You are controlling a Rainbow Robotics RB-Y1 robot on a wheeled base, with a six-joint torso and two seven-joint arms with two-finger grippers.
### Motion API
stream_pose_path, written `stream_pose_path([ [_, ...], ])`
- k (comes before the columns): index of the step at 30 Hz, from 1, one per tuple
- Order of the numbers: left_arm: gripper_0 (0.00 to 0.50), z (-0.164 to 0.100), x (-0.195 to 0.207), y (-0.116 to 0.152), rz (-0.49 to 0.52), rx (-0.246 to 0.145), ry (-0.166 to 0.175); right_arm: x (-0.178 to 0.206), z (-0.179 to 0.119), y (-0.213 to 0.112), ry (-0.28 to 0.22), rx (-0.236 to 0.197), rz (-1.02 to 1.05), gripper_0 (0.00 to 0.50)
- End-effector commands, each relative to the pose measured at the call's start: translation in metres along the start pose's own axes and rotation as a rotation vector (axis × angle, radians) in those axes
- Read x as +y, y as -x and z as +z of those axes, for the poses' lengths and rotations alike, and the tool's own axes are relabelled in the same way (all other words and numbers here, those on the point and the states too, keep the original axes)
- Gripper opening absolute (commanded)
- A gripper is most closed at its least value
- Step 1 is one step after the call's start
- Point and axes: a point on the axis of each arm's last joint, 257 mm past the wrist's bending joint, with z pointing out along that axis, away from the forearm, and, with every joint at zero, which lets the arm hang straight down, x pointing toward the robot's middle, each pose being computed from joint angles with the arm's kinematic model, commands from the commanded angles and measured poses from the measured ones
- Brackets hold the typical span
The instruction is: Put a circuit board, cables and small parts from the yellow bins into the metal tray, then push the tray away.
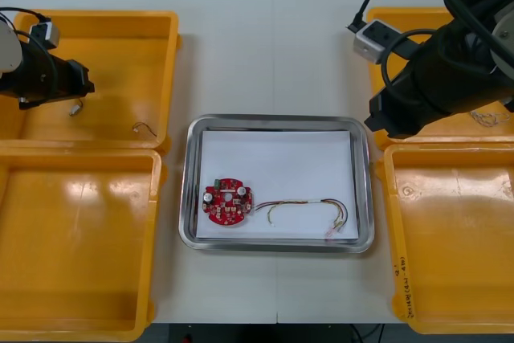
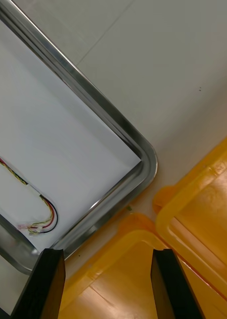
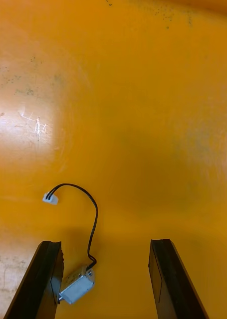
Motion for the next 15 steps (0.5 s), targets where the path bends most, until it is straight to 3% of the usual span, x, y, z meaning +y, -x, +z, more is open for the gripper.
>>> stream_pose_path([
  [1,0.500,-0.031,-0.004,0.037,0.132,-0.023,0.008,-0.044,-0.035,-0.002,-0.124,-0.018,0.067,0.500],
  [15,0.500,-0.071,0.022,0.007,0.142,0.160,0.066,-0.119,-0.063,-0.039,-0.162,0.040,0.233,0.500],
])
